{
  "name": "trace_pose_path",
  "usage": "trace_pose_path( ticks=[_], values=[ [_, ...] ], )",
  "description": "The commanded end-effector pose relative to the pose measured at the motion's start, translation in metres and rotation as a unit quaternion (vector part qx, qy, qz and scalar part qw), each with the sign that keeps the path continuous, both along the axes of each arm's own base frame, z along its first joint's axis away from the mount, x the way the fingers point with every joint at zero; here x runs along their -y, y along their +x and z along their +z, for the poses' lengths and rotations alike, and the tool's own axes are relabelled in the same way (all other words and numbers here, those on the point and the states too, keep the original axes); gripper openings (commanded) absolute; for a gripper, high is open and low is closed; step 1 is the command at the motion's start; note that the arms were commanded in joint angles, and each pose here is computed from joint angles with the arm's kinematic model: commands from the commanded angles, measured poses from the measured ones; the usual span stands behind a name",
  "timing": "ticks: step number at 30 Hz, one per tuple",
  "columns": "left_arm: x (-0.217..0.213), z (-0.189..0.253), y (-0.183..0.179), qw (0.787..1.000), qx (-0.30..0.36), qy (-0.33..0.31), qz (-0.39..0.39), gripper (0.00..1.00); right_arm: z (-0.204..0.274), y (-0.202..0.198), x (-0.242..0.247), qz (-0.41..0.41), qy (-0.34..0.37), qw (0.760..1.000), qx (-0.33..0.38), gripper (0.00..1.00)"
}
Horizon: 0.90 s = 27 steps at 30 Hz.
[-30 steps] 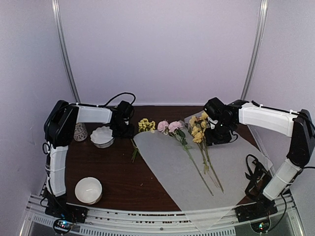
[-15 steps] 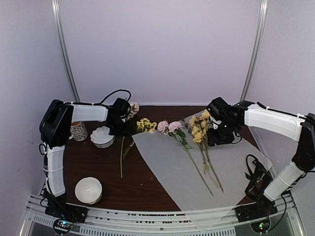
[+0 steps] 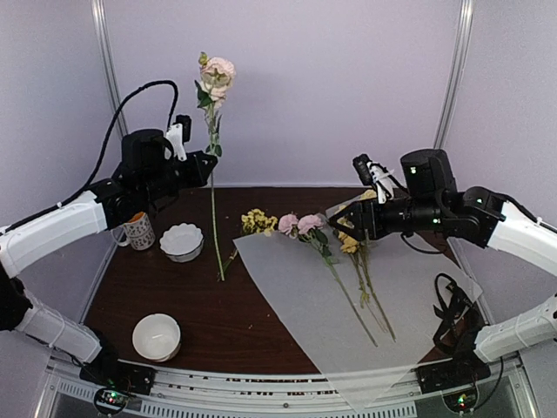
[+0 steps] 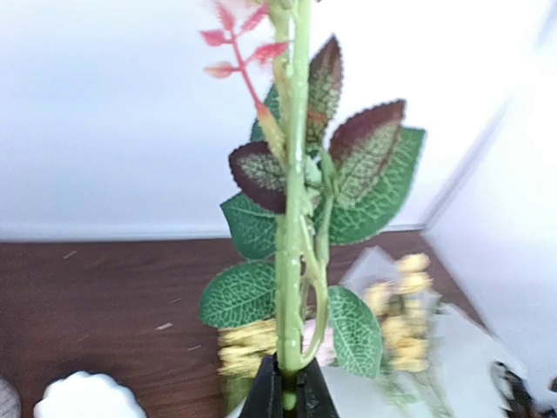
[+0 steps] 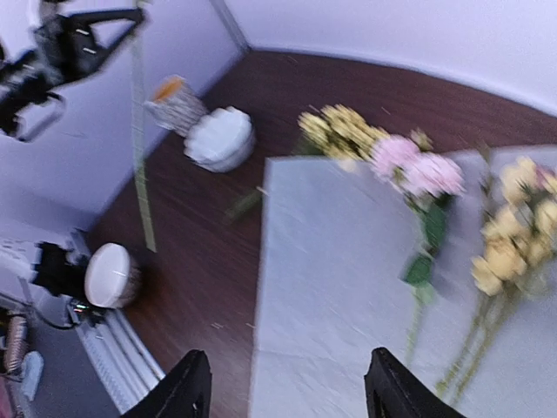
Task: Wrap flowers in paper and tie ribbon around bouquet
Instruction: Pick up the fake flower from the center of the board, then pass from the left arm to the right
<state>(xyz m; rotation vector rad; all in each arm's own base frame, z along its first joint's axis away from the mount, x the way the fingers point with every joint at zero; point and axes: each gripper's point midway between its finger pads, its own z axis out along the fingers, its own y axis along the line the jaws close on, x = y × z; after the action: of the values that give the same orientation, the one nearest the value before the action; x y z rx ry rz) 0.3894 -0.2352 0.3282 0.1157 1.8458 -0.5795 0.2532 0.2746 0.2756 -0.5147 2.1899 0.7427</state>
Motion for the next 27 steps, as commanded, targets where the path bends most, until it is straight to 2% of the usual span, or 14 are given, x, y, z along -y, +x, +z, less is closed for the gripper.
trace_pose_path(
  ticks=[1,5,8,9,13,17,18,20,21,25,27],
  values=[
    [0.077,0.065,-0.071,0.974,0.118,-0.082,-0.176,0.00,0.104,-0.031,-0.058,0.126,0.198,0.963,0.130,0.63],
    [0.119,0.122,-0.142,0.916,0.189,-0.147,-0.322,0.00,0.130,-0.030,-0.080,0.136,0.245,0.948,0.149,0.63],
    [0.130,0.143,-0.174,0.886,0.224,-0.178,-0.365,0.00,0.132,-0.031,-0.101,0.149,0.248,0.945,0.151,0.69],
    [0.133,0.144,-0.177,0.882,0.224,-0.184,-0.371,0.00,0.129,-0.030,-0.107,0.152,0.244,0.946,0.151,0.70],
    [0.148,0.140,-0.183,0.871,0.212,-0.201,-0.394,0.00,0.115,-0.029,-0.126,0.175,0.244,0.945,0.132,0.73],
    [0.156,0.128,-0.176,0.877,0.192,-0.202,-0.391,0.00,0.118,-0.039,-0.133,0.202,0.256,0.936,0.130,0.70],
    [0.157,0.125,-0.175,0.879,0.191,-0.201,-0.388,0.00,0.118,-0.039,-0.132,0.201,0.257,0.936,0.131,0.67],
    [0.159,0.122,-0.172,0.882,0.188,-0.195,-0.385,0.00,0.115,-0.039,-0.130,0.197,0.253,0.938,0.130,0.53],
    [0.159,0.121,-0.172,0.883,0.189,-0.192,-0.385,0.00,0.113,-0.038,-0.129,0.196,0.250,0.939,0.128,0.50],
    [0.160,0.120,-0.172,0.883,0.195,-0.185,-0.385,0.00,0.108,-0.040,-0.123,0.191,0.238,0.944,0.128,0.54],
    [0.157,0.121,-0.174,0.883,0.200,-0.182,-0.384,0.00,0.102,-0.032,-0.112,0.161,0.212,0.954,0.136,0.56]
  ],
)
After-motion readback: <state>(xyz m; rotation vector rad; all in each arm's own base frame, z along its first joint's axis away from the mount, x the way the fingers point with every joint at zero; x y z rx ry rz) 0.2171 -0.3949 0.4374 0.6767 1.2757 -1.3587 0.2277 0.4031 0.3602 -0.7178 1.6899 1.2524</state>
